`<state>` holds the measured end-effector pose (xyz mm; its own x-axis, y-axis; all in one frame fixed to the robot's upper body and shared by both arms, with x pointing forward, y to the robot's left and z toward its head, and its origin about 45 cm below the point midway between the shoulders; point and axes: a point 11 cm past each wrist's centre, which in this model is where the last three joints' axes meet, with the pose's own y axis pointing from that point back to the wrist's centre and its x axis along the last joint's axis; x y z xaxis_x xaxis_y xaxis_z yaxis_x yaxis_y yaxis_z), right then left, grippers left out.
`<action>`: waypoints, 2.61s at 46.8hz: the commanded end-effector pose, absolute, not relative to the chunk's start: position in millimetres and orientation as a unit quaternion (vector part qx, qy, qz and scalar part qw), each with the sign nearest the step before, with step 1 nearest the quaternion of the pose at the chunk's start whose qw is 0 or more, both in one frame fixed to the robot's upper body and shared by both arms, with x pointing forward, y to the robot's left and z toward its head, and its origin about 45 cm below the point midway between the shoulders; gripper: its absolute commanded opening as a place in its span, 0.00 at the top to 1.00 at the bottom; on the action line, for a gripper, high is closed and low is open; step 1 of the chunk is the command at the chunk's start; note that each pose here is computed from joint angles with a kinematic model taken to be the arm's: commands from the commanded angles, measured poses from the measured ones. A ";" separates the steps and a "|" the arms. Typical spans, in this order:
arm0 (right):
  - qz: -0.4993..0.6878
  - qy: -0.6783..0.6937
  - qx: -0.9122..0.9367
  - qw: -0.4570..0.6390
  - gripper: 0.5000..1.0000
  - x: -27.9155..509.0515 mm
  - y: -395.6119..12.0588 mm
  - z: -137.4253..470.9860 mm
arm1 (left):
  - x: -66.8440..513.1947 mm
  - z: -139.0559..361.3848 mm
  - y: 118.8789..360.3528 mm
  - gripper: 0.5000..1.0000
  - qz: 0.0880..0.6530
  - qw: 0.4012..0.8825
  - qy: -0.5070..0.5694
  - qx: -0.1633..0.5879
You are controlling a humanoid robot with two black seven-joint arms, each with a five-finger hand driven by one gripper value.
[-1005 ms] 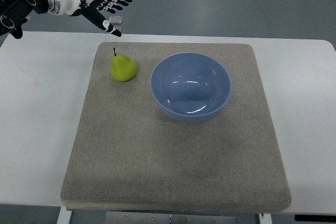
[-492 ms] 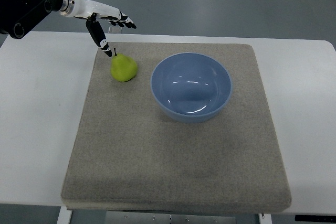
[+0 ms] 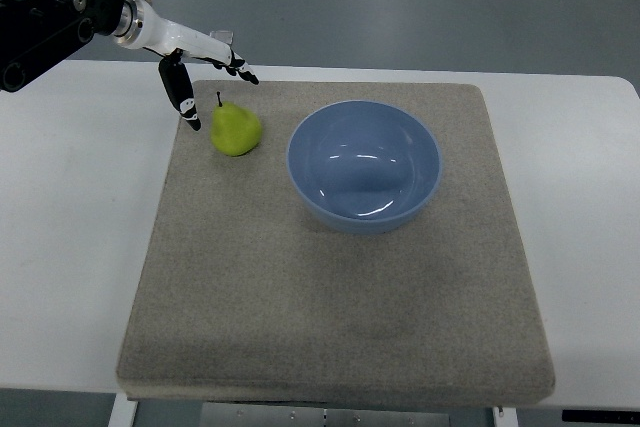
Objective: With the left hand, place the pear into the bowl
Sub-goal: 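Lower the left hand around the pear and position the fingers, then close the left hand fingers around the pear and lift it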
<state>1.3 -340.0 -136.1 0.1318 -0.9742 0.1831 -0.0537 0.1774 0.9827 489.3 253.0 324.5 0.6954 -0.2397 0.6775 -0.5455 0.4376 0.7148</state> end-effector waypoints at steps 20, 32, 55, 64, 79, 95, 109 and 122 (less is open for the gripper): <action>-0.407 -0.518 0.495 0.566 0.15 0.5 -340.1 -136.1 | 486.6 293.5 259.0 0.01 0.117 0.760 -0.384 0.511; -0.407 -0.518 0.495 0.566 0.15 0.5 -340.1 -136.1 | 486.5 283.2 252.0 0.02 0.115 0.763 -0.384 0.507; -0.407 -0.518 0.495 0.566 0.15 0.5 -340.1 -136.1 | 488.1 267.1 252.3 0.06 0.123 0.761 -0.382 0.510; -0.406 -0.519 0.496 0.566 0.15 1.4 -340.1 -136.1 | 487.8 264.7 246.1 0.07 0.118 0.763 -0.383 0.508; -0.407 -0.518 0.496 0.566 0.15 1.3 -340.0 -136.1 | 488.3 263.1 245.4 0.35 0.117 0.762 -0.383 0.510; -0.407 -0.518 0.496 0.566 0.15 1.3 -340.0 -136.1 | 493.7 261.9 243.8 0.94 0.124 0.757 -0.382 0.515; -0.407 -0.518 0.496 0.566 0.15 0.4 -340.0 -136.2 | 494.4 263.7 244.5 1.00 0.127 0.757 -0.381 0.515; -0.407 -0.518 0.496 0.565 0.15 1.3 -339.4 -136.2 | 497.2 272.2 240.0 1.00 0.132 0.759 -0.387 0.507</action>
